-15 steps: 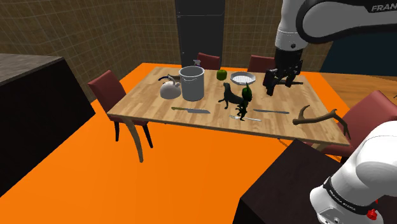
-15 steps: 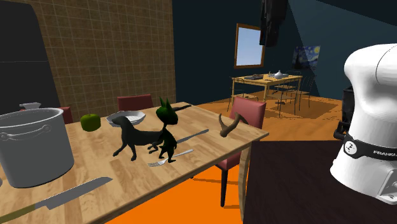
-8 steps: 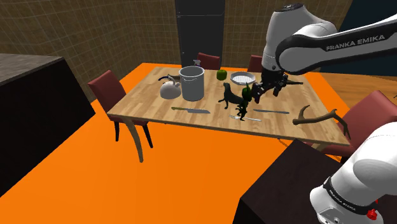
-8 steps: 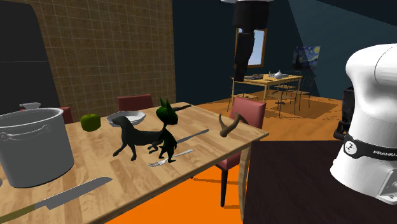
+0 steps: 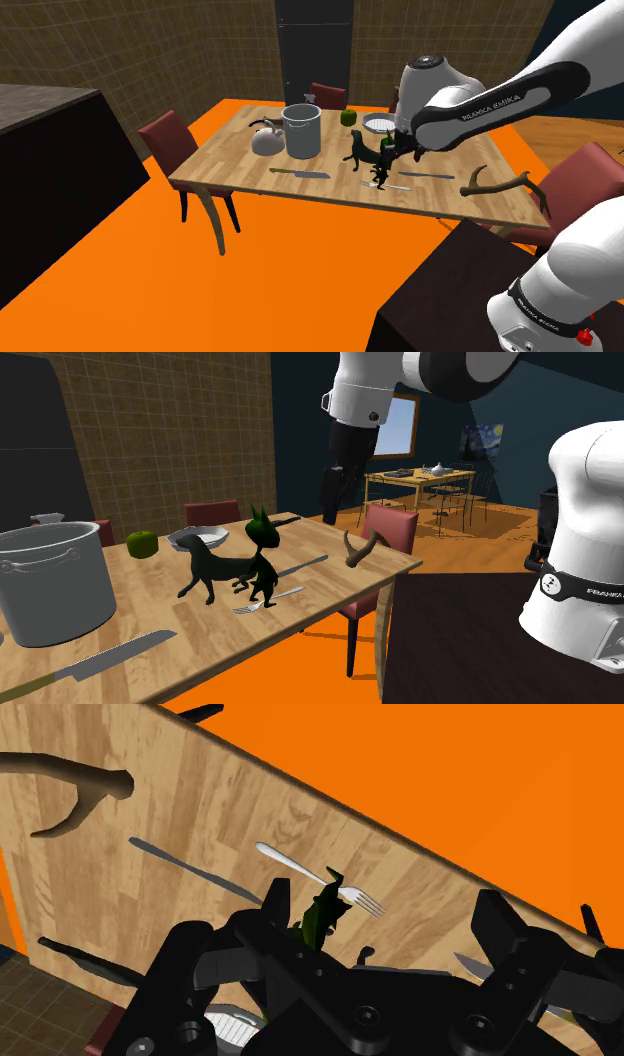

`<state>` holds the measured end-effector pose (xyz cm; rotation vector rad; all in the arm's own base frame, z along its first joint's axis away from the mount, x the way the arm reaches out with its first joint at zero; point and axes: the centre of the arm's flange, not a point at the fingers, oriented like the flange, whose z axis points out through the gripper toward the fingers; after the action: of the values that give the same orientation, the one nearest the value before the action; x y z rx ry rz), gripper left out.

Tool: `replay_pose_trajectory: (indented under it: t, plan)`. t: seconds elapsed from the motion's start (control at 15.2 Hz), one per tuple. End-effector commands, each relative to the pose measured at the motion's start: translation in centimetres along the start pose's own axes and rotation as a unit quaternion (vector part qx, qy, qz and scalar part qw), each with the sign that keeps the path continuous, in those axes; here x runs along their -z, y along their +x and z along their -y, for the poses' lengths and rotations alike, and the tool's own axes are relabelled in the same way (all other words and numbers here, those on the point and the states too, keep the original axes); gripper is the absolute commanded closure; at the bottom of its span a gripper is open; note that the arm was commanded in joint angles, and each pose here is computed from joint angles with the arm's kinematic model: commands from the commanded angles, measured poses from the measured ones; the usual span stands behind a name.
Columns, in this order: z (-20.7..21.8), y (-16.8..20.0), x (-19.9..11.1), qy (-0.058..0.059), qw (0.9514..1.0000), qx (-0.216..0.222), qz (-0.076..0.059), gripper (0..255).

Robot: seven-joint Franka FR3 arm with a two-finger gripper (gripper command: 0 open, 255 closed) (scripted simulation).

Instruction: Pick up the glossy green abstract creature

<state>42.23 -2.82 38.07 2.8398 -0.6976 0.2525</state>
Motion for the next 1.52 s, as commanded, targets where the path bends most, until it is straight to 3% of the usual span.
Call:
replay_pose_trajectory:
  t: [0.0, 0.33, 0.66, 0.99, 1.39, 1.45]
  plan:
    - [0.3, 1.3, -2.0, -0.005, 0.9997, -0.019, -0.014, 0]
    - [0.5, 4.3, -7.4, -0.02, 0.9967, -0.064, -0.044, 0]
    - [0.3, 7.6, -12.6, -0.036, 0.9905, -0.109, -0.075, 0]
    - [-0.4, 11.2, -17.5, -0.051, 0.9811, -0.154, -0.105, 0]
    - [-1.9, 15.7, -23.1, -0.069, 0.9657, -0.207, -0.141, 0]
    - [-2.0, 15.9, -23.4, -0.07, 0.9649, -0.209, -0.142, 0]
